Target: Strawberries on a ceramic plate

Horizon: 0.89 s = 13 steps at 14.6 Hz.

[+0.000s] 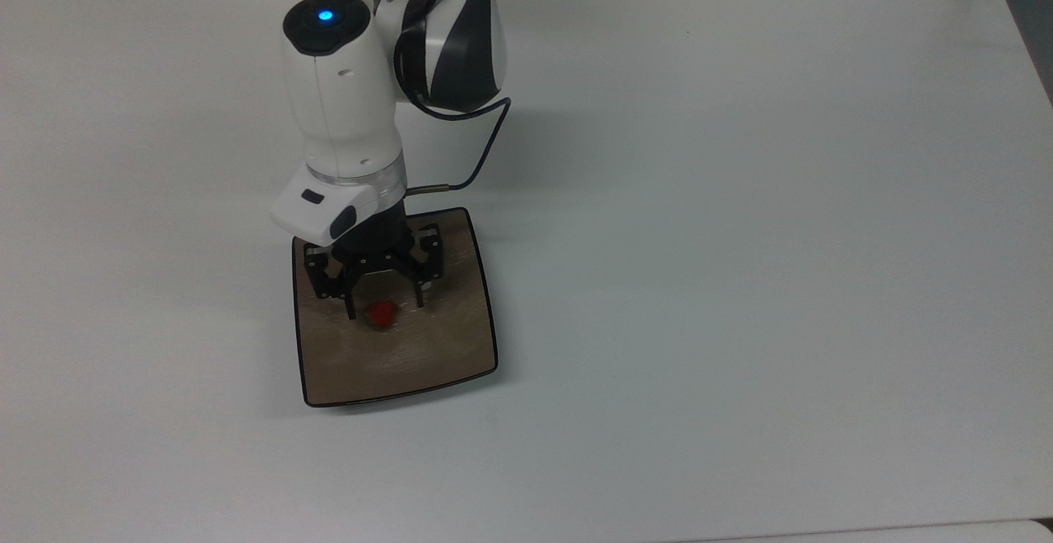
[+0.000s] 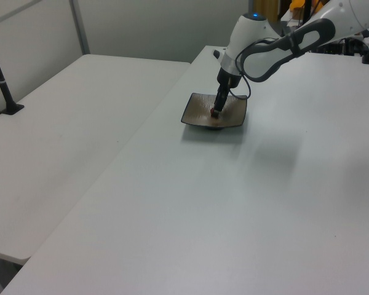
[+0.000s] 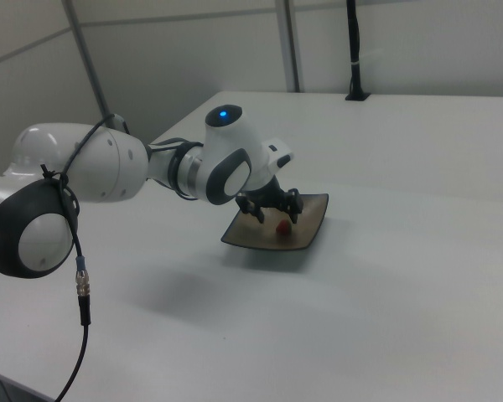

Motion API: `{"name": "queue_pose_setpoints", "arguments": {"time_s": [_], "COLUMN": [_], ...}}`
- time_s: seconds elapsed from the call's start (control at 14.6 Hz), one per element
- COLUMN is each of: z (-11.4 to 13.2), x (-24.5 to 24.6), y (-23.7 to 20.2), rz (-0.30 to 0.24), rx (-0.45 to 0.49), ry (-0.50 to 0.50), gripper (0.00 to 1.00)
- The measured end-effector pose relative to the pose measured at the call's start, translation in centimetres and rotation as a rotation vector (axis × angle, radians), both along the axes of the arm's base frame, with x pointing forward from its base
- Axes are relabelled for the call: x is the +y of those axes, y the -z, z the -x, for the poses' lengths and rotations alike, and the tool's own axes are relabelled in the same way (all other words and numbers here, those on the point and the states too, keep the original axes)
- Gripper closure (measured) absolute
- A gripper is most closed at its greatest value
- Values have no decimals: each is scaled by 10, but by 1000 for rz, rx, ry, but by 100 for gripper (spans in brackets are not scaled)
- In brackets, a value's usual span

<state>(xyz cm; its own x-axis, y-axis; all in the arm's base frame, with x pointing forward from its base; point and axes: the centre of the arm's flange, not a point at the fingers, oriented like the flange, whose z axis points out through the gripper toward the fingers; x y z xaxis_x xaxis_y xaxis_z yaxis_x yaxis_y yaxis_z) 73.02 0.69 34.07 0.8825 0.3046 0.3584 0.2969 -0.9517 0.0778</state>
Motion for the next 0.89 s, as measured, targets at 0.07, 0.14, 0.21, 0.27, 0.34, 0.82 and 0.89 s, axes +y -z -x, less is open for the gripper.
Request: {"name": "queue_pose_setpoints", "arguments": {"time_s": [0.07, 0.14, 0.21, 0.27, 0.34, 0.82, 0.89], "z": [0, 2, 6, 14, 25, 138, 154], "x": [5, 8, 11, 10, 8, -8, -9], "y": [-4, -11, -25, -43, -62, -235, -250], "rz": [-4, -10, -19, -25, -29, -47, -49], "rx": [-4, -6, 18, 64, 127, 366, 384], "ry": [0, 6, 18, 25, 29, 24, 21], "gripper": [9, 1, 0, 0, 0, 0, 0]}}
